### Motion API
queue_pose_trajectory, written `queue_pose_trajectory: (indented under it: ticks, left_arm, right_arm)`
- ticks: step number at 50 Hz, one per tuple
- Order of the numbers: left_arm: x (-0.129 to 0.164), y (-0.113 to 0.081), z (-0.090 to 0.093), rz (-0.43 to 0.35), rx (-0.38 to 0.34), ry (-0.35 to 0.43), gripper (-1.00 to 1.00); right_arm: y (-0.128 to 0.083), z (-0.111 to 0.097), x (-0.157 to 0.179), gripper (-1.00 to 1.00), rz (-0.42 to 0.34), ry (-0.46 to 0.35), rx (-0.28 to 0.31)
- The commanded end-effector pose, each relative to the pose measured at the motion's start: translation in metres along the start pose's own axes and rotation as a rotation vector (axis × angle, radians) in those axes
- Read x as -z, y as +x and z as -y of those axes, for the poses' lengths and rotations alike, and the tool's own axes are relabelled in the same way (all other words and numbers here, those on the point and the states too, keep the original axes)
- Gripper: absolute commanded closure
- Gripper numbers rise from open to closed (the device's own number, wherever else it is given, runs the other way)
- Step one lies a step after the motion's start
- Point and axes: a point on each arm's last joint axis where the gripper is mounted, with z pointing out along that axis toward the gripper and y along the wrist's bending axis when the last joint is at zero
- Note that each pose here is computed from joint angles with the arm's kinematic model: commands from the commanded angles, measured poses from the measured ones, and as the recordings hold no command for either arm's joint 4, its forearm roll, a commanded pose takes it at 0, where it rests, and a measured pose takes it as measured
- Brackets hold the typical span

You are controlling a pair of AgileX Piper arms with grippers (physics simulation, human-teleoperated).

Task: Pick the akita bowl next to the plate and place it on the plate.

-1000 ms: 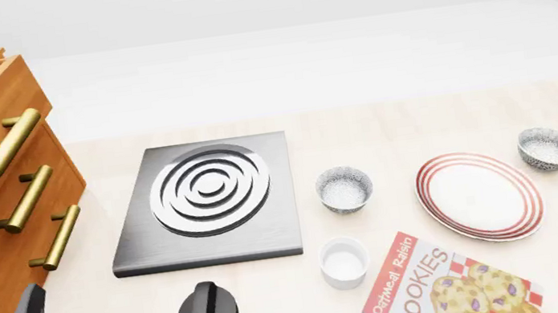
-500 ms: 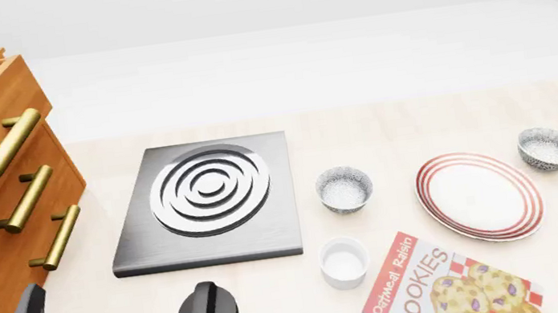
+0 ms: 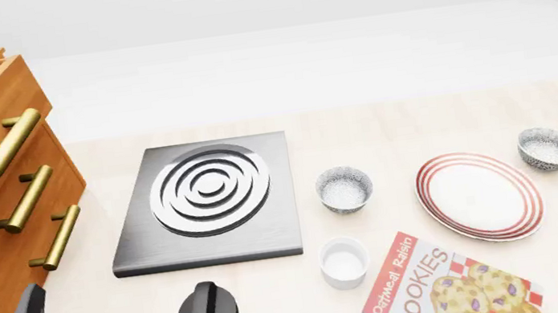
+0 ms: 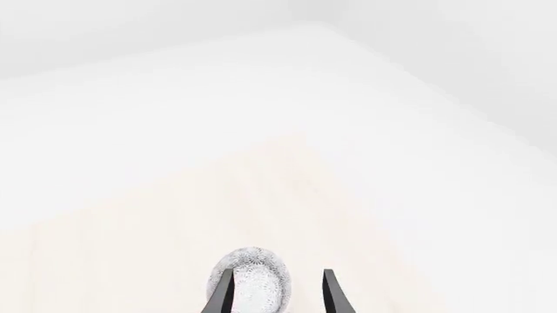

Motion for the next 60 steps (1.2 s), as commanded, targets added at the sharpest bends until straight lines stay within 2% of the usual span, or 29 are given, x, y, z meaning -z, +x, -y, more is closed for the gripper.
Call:
queue_pose_trajectory:
  ticks: [1,32,60]
  left_arm:
    - [0.0,0.0,0.0,0.0,0.0,0.0,-1.0]
    - [0.0,0.0,0.0,0.0,0.0,0.0,-1.0]
    - [0.0,0.0,0.0,0.0,0.0,0.0,-1.0]
  right_arm:
    - [0.003,-0.001,-0.013,-1.0,-0.042,-0.003,-0.026]
    - [-0.001,-0.003,-0.037,-1.0,-0.114,-0.003,-0.088]
    - [0.008,0.005,-0.061,-1.0,-0.196,0.024,-0.151]
